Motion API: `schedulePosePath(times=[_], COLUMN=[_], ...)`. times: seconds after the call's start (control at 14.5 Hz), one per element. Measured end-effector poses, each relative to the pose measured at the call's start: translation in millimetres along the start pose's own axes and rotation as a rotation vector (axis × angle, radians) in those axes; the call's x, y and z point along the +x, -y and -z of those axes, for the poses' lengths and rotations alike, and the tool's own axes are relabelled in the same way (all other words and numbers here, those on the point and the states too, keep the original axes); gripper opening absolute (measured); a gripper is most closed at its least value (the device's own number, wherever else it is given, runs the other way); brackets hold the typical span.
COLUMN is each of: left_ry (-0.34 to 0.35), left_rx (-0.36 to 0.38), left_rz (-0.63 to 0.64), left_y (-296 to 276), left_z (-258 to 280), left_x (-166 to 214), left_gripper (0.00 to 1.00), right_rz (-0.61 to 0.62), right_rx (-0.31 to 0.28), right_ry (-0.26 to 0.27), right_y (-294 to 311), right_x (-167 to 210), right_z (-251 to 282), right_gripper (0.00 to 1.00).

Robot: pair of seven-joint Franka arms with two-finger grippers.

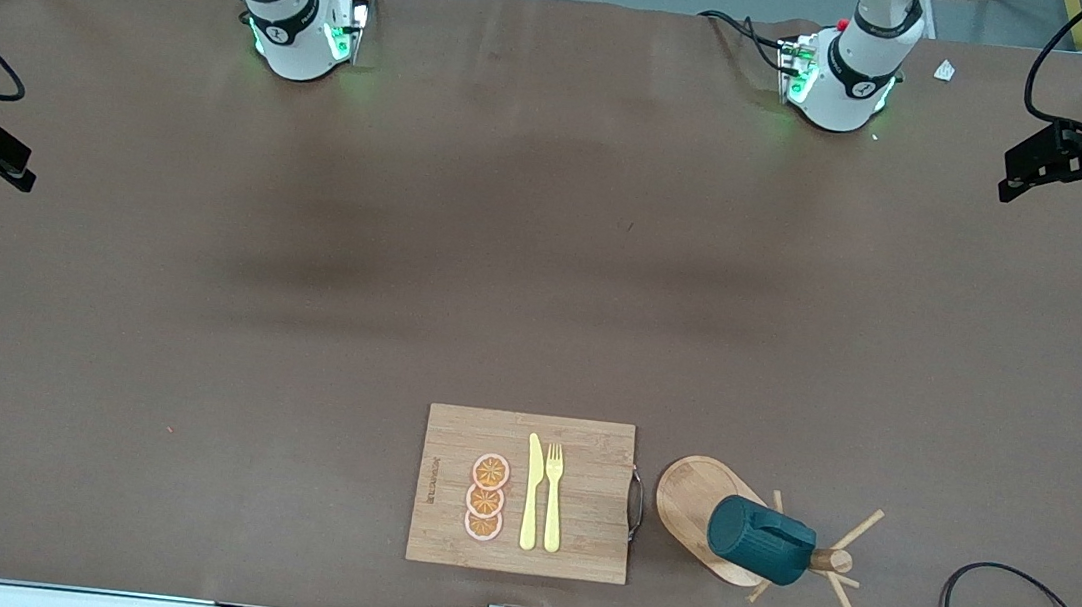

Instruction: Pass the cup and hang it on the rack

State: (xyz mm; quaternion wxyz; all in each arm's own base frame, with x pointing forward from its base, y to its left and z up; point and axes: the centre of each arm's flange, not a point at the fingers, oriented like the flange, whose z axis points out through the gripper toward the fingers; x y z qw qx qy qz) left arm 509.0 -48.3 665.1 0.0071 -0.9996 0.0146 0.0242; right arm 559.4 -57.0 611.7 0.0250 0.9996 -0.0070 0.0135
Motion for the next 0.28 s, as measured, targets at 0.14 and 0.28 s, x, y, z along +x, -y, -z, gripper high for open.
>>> schedulePosePath(times=[0.14, 0.28], left_ry=[0.002, 0.003], left_rx=[0.0, 0.0], left_rz=[-0.002, -0.002], left_y=[-0.9, -1.1], left_z=[-0.9, -1.6], left_x=[0.6, 1.1], left_gripper=[1.0, 1.0], right_rz=[0.0, 0.0], right_rx=[0.0, 0.0], right_ry=[0.0, 0.0], right_y=[0.0, 0.0], right_x=[0.0, 0.0], right_z=[0.0, 0.0], right_gripper=[1.0, 1.0])
